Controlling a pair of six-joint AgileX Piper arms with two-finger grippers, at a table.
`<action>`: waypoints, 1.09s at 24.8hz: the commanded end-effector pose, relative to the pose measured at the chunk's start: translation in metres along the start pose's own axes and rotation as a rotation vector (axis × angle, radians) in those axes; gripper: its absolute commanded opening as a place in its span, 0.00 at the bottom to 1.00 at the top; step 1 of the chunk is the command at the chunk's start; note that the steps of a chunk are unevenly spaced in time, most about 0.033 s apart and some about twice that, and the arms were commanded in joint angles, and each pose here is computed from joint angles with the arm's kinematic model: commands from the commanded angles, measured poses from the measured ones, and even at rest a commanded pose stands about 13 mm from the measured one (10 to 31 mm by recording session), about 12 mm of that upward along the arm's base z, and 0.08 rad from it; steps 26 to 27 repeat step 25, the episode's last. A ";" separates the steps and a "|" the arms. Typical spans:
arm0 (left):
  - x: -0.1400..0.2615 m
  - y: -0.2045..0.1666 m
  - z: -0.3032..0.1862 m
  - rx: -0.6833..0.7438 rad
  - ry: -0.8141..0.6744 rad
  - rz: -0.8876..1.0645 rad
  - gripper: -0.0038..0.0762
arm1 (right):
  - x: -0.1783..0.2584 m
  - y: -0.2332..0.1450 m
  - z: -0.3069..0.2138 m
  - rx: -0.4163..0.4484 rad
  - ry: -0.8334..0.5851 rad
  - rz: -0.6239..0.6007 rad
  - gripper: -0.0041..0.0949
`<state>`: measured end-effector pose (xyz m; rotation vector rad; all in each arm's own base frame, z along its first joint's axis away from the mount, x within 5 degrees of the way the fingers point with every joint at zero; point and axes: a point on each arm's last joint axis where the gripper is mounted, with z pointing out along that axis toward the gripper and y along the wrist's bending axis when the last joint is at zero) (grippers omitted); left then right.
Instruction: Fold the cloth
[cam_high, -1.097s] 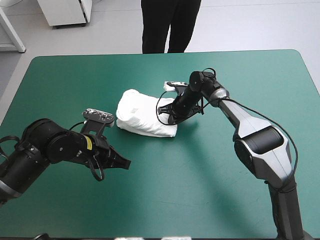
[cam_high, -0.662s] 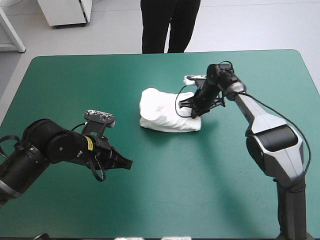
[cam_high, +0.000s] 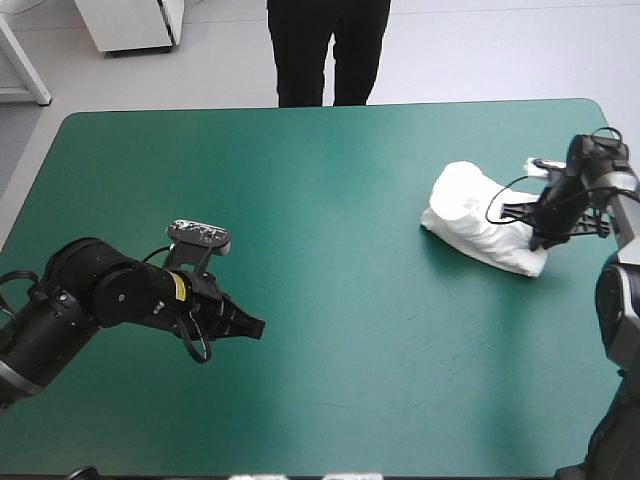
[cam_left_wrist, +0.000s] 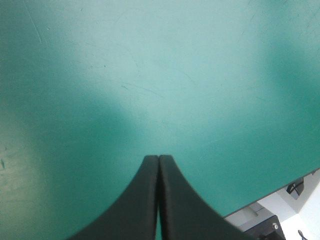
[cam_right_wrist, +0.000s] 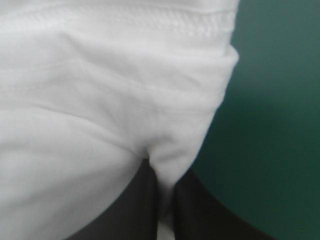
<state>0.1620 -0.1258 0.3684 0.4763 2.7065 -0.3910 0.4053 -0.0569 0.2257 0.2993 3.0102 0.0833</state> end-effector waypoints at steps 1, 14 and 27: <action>0.001 -0.003 -0.010 0.027 -0.027 0.002 0.04 | 0.013 -0.040 -0.037 0.071 -0.099 0.072 0.02; 0.000 -0.003 -0.010 0.028 -0.035 0.027 0.04 | 0.059 -0.132 -0.068 0.184 -0.161 0.334 0.02; 0.000 -0.003 -0.010 0.027 -0.035 0.055 0.04 | 0.062 -0.129 -0.068 0.158 -0.126 0.358 0.67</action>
